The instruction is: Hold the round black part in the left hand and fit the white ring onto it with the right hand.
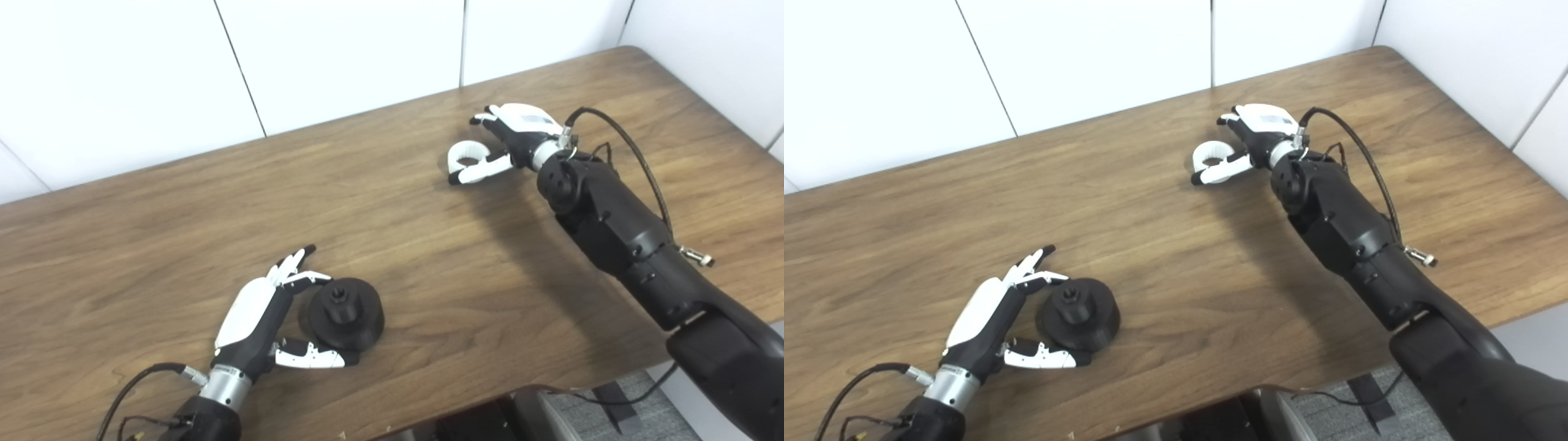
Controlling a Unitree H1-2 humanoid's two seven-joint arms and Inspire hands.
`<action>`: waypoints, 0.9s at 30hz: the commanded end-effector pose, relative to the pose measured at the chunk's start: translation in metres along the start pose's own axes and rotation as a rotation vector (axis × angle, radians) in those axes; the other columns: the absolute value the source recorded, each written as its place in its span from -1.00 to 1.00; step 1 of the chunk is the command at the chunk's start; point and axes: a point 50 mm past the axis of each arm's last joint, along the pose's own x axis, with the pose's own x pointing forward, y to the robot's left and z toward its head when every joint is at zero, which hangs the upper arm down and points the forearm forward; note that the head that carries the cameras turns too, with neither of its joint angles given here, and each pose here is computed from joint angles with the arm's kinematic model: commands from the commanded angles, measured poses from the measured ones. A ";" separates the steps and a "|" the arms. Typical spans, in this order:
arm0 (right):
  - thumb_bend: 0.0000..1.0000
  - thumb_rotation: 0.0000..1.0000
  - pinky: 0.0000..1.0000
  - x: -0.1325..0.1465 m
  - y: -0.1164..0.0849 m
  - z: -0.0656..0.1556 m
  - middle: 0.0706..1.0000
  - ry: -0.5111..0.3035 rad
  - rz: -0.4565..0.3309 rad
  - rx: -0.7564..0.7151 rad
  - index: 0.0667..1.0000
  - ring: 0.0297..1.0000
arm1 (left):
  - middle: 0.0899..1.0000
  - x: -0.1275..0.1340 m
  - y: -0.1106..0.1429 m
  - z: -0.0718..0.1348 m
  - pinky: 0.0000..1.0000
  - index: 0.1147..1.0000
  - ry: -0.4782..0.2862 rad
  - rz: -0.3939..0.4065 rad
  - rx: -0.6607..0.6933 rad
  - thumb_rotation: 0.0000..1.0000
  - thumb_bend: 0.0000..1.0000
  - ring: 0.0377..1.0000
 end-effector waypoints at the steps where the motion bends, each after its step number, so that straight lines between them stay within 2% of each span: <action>1: 1.00 0.44 0.75 0.003 -0.028 0.004 1.00 -0.019 -0.075 -0.022 0.77 1.00 | 1.00 0.003 0.012 0.009 1.00 0.15 -0.039 0.034 0.009 -0.30 1.00 1.00; 8: 1.00 0.42 0.71 0.002 -0.022 0.004 1.00 -0.021 -0.050 -0.051 0.70 1.00 | 1.00 0.002 0.013 0.008 1.00 0.15 -0.035 0.037 0.006 -0.30 1.00 1.00; 13: 0.99 0.16 0.73 -0.001 -0.022 0.004 1.00 -0.024 -0.039 -0.057 0.64 1.00 | 1.00 0.001 0.015 0.009 1.00 0.15 -0.032 0.038 0.017 -0.28 1.00 1.00; 14: 0.90 0.03 0.73 -0.001 -0.022 0.004 1.00 -0.028 -0.041 -0.056 0.58 1.00 | 1.00 0.001 0.015 0.008 1.00 0.15 -0.031 0.038 0.016 -0.28 1.00 1.00; 17: 0.79 -0.15 0.74 -0.003 -0.022 0.004 1.00 -0.035 -0.051 -0.053 0.48 0.99 | 1.00 0.001 0.015 0.008 1.00 0.15 -0.029 0.037 0.015 -0.28 1.00 1.00; 23: 0.70 -0.36 0.74 -0.005 -0.022 0.002 1.00 -0.029 -0.054 -0.055 0.42 0.99 | 1.00 0.000 0.017 0.007 1.00 0.15 -0.028 0.042 0.019 -0.27 1.00 1.00; 27: 0.71 -0.39 0.76 -0.006 -0.022 -0.001 1.00 -0.025 -0.049 -0.062 0.42 0.98 | 1.00 0.000 0.018 0.005 1.00 0.15 -0.025 0.042 0.019 -0.29 1.00 1.00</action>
